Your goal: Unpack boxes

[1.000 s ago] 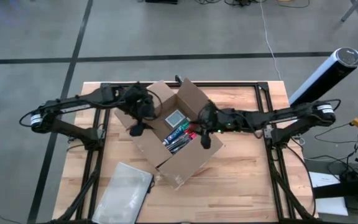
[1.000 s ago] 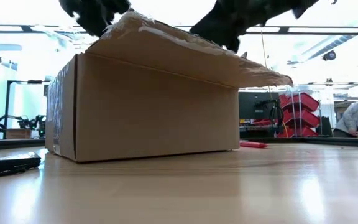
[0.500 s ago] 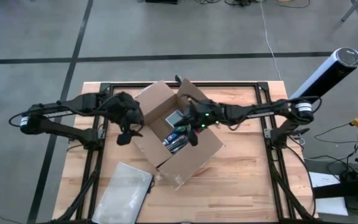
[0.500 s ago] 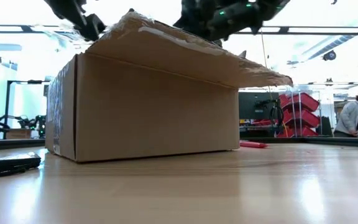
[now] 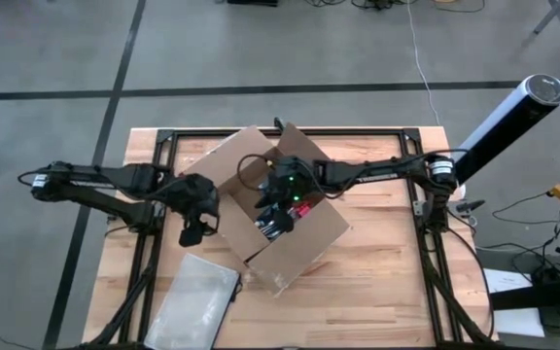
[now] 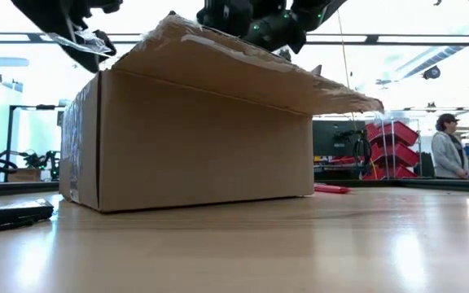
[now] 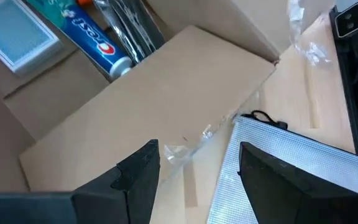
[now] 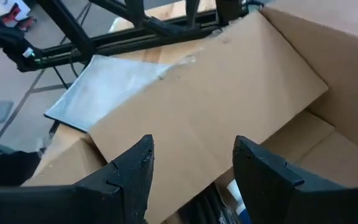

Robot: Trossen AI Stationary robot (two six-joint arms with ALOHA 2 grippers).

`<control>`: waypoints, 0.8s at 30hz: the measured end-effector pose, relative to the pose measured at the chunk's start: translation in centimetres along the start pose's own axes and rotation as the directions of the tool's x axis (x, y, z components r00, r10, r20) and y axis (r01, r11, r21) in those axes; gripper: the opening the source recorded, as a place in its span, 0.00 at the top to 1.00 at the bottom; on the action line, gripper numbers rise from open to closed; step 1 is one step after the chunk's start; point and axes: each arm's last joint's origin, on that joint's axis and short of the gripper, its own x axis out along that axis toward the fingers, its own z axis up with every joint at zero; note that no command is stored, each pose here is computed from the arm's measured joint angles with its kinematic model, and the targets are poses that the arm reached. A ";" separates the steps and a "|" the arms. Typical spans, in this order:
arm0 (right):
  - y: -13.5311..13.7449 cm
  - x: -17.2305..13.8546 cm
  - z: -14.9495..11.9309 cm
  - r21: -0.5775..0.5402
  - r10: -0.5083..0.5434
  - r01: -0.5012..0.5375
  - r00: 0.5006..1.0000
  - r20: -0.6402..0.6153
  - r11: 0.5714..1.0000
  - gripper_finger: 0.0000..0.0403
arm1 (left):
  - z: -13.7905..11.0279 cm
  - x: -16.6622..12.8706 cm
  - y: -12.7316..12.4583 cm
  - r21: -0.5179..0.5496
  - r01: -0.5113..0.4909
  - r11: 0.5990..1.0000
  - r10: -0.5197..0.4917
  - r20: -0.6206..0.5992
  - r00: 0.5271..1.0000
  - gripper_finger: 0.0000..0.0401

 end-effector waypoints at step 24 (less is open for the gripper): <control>-4.3 4.1 -3.2 0.176 0.076 -0.063 0.995 -0.068 0.982 0.52 | -4.1 4.1 0.0 -0.076 -0.010 0.997 0.016 0.074 0.997 0.51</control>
